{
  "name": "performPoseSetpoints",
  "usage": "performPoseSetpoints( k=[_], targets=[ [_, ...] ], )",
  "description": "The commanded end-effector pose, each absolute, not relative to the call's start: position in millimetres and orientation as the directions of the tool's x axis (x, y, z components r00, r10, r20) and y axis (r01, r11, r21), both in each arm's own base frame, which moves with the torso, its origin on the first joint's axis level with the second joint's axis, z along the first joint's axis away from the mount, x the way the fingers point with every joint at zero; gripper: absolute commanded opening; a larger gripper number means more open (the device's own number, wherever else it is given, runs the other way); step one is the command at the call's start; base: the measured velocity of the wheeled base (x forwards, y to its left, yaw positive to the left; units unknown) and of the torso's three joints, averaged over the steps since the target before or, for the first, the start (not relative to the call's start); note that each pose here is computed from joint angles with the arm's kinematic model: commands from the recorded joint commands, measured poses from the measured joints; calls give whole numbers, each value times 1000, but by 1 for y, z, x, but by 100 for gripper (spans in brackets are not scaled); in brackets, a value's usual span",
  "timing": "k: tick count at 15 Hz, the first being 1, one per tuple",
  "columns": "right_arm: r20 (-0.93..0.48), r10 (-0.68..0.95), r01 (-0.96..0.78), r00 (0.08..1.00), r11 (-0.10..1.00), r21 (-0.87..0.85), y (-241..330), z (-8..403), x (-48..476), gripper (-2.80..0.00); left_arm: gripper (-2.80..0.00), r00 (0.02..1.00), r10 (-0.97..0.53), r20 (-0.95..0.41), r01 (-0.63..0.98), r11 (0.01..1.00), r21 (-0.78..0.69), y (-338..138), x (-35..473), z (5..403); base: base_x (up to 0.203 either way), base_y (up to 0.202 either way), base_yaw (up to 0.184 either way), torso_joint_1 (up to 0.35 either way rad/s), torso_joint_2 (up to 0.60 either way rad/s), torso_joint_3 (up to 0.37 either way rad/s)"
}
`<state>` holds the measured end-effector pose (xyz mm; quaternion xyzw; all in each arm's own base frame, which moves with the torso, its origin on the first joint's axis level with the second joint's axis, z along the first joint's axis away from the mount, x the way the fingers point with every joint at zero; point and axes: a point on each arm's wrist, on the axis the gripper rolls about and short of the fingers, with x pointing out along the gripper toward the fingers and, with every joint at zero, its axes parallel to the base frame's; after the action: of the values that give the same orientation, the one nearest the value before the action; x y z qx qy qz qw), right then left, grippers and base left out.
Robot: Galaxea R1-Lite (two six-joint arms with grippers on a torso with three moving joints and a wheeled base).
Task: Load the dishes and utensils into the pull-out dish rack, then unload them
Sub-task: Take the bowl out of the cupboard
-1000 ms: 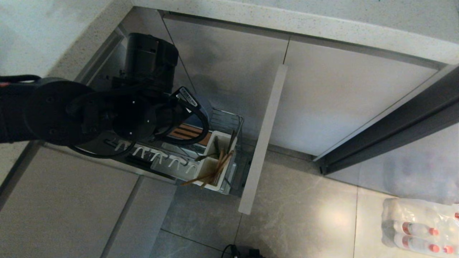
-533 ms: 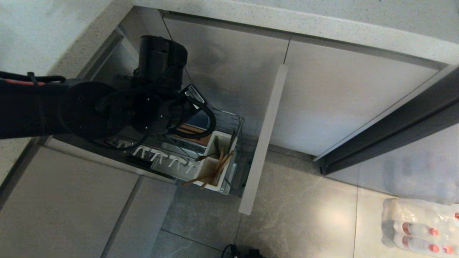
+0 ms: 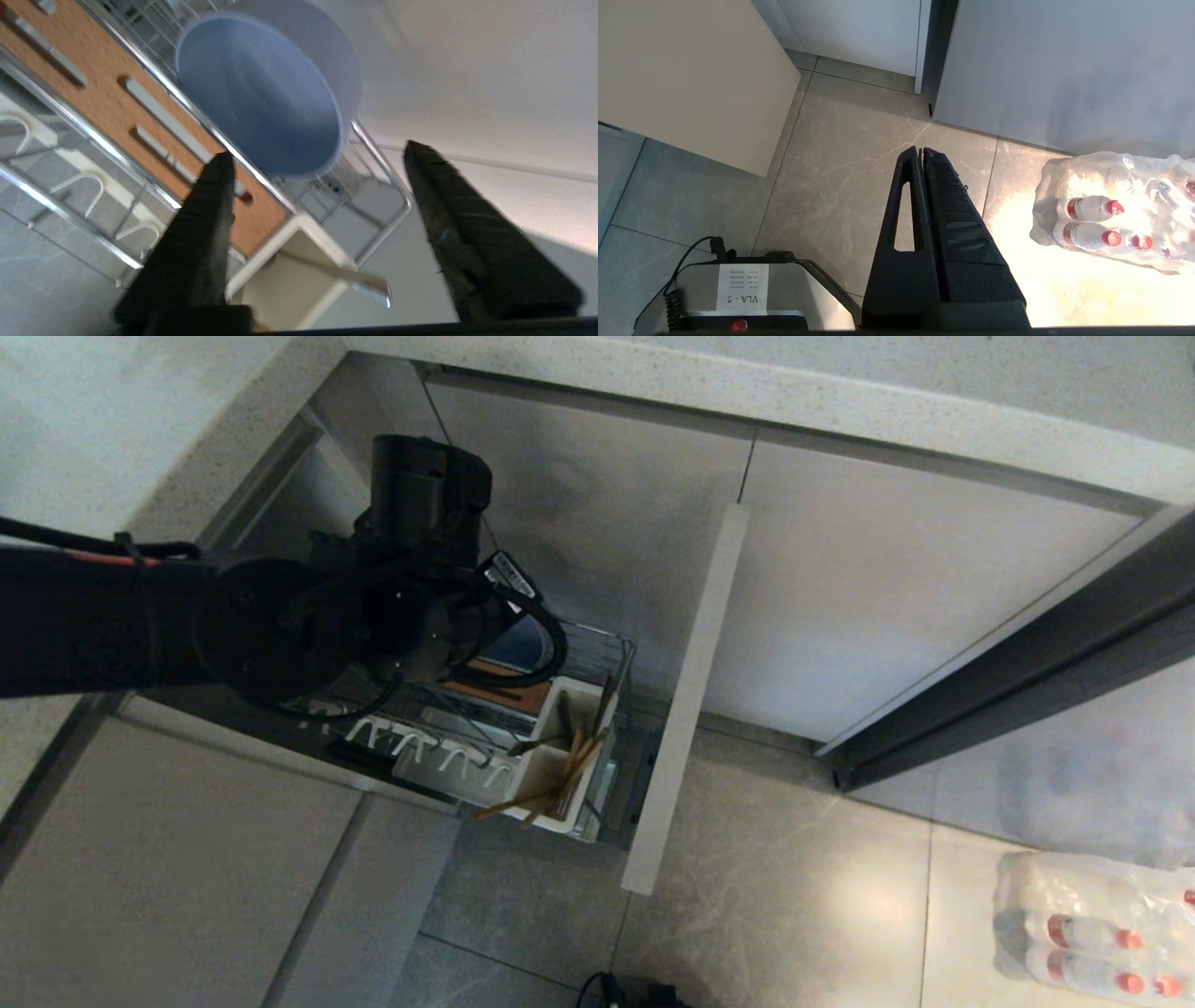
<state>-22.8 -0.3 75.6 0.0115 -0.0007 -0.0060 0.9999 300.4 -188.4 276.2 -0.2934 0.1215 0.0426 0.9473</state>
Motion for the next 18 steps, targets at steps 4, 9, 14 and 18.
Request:
performPoseSetpoints(
  k=[4,9,14,18],
  targets=[
    [0,-12,12,1000,1000,23,0,76,-23,-280,0,974,17,-227,-138,837,-530,-188,326,269,0,0,0,0,0,0],
    [1,-12,12,1000,1000,24,0,76,-23,-280,0,974,-26,-224,-100,840,-533,-183,347,258,0,0,0,0,0,0],
    [0,-12,12,1000,1000,23,0,76,-23,-280,0,974,-26,-227,-102,840,-532,-183,350,255,0,0,0,0,0,0],
    [0,-12,12,1000,1000,23,0,76,-23,-280,-280,973,-27,-230,-102,842,-530,-184,352,253,0,0,0,0,0,0]
  ],
)
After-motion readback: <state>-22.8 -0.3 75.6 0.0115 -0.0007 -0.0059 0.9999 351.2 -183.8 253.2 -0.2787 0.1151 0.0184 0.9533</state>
